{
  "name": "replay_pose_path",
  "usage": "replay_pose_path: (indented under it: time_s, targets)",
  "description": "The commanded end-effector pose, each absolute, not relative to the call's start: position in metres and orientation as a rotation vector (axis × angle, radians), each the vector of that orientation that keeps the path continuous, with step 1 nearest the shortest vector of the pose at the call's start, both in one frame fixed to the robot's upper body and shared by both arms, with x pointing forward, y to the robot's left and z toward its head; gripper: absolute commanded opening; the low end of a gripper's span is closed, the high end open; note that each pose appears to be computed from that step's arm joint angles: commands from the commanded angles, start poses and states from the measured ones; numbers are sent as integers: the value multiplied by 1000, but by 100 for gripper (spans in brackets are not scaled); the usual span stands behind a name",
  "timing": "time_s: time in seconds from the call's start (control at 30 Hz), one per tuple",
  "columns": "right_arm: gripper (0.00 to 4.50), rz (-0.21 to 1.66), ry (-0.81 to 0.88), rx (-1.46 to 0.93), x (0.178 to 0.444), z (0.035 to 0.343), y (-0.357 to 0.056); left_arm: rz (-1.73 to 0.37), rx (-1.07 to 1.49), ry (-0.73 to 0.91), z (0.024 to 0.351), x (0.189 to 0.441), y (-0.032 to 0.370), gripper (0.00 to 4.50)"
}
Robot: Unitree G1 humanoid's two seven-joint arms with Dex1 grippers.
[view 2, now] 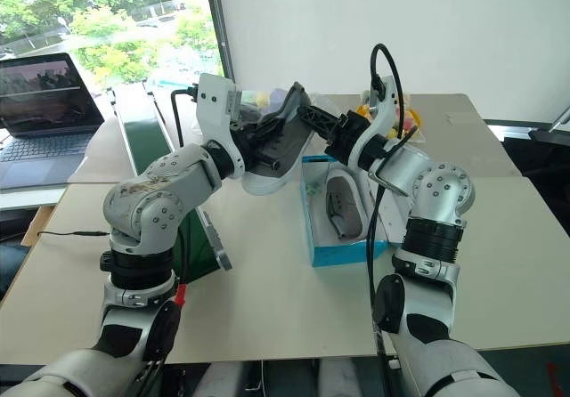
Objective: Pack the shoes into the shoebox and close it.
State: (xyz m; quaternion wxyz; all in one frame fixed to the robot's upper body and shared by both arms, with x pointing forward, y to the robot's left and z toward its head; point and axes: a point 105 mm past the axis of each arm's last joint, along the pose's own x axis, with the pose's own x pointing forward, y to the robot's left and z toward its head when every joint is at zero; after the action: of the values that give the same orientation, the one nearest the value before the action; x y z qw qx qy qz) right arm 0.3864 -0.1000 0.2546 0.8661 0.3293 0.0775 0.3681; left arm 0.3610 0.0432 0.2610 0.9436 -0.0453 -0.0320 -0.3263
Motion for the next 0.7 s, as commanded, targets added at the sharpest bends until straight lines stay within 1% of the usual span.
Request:
replay_pose_path:
  time_s: [0.03,0.1,0.13,0.17,0.27,0.33,0.4,0.47,0.5,0.57,0.7]
  targets:
    - [142,845,107,697,377,271,-91,-685,-93,-160,285,356,36,0]
    - [84,847,106,702,377,272,-90,-681,-95,-164,287,357,36,0]
    - [63,847,105,703,378,272,-90,-679,-94,-165,287,357,36,0]
    - [55,845,103,705,378,272,-90,-679,-92,-165,287,357,36,0]
    - [53,848,90,708,379,276,-91,-664,-89,-142,284,358,40,0]
    - [50,855,82,696,378,278,-90,-661,-70,-128,281,358,47,74]
    - [48,846,77,691,379,279,-91,-739,-121,-116,282,350,45,126]
    - [47,824,75,665,382,278,-94,-795,-87,-74,278,342,43,202]
    - [46,812,74,651,383,278,-96,-809,-70,-51,276,339,44,228]
    - [46,772,60,590,386,281,-103,-842,-95,-48,282,332,55,303]
    - [45,701,23,434,392,294,-122,-873,-102,-35,286,323,75,305]
